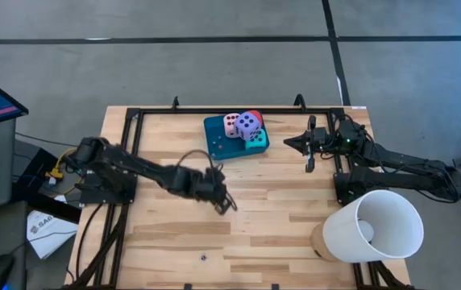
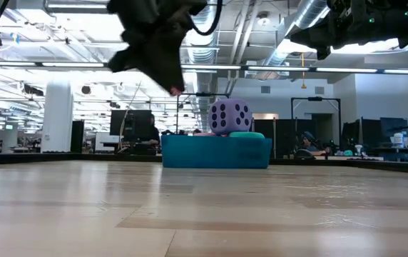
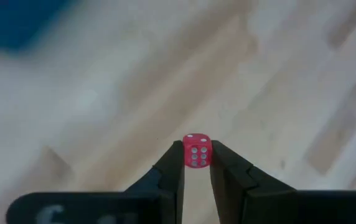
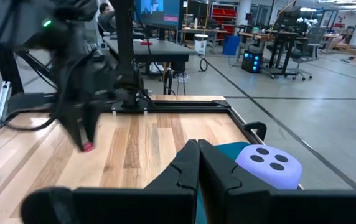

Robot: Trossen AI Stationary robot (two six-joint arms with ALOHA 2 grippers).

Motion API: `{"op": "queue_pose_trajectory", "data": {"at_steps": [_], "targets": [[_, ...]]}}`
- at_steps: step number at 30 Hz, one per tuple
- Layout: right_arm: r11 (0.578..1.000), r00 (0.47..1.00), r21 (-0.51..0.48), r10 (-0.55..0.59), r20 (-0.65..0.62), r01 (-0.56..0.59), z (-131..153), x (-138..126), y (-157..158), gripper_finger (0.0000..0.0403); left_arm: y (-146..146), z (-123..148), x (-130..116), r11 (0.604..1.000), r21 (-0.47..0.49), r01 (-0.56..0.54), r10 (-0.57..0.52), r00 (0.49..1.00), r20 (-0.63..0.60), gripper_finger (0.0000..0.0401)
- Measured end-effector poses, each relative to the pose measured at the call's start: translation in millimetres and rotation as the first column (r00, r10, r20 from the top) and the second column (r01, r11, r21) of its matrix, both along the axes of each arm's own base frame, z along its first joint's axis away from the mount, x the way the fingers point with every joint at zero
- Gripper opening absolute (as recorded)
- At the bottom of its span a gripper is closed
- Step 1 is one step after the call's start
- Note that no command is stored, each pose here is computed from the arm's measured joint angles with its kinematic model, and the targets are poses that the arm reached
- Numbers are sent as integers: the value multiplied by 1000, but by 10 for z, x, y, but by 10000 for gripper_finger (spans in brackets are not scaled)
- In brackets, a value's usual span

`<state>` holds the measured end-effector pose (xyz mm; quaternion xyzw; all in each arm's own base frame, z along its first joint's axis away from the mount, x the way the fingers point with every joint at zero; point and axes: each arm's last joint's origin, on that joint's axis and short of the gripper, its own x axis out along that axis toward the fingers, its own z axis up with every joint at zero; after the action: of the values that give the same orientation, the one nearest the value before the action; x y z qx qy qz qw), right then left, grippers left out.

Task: Pick & Place Dice
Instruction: Put the small red dice into the blue bin

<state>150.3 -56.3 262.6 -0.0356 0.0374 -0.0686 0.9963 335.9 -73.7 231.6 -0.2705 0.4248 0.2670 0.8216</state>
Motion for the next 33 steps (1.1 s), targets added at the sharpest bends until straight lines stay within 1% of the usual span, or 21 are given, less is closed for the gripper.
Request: {"op": "queue_pose_trajectory", "data": {"at_steps": [3, 6, 8, 11, 14, 18, 21, 25, 30, 33], "targets": [[1000, 1000, 0, 0, 0, 0, 0, 0, 0, 0, 196, 116, 4, 993, 120, -11, 7, 999, 36, 47], [1000, 1000, 0, 0, 0, 0, 0, 0, 0, 0, 379, 251, 7, 969, 245, -38, 18, 996, 86, 47], [1000, 1000, 0, 0, 0, 0, 0, 0, 0, 0, 498, 321, 21, 955, 293, -49, 17, 993, 113, 48], [1000, 1000, 0, 0, 0, 0, 0, 0, 0, 0, 664, 360, 65, 940, 336, -64, 19, 990, 137, 48], [1000, 1000, 0, 0, 0, 0, 0, 0, 0, 0, 820, 382, 114, 928, 360, -92, 33, 985, 167, 48], [1000, 1000, 0, 0, 0, 0, -1, 1, 0, 0, 992, 306, 140, 922, 367, -124, 75, 987, 144, 49], [1000, 1000, 0, 0, -1, 0, -1, 0, 0, 0, 1084, 153, 93, 921, 363, -141, 103, 987, 123, 50], [1000, 1000, -1, 1, 0, -1, 0, 1, 1, 0, 1202, -128, -15, 921, 338, -192, 166, 981, 103, 50], [1000, 1000, -1, 1, 1, -1, 1, 1, 2, 0, 1367, -337, -89, 907, 327, -267, 220, 960, 173, 50], [1000, 1000, -2, 2, 3, -2, 3, 2, 2, 0, 1443, -391, -116, 898, 322, -300, 242, 948, 208, 50]]}}
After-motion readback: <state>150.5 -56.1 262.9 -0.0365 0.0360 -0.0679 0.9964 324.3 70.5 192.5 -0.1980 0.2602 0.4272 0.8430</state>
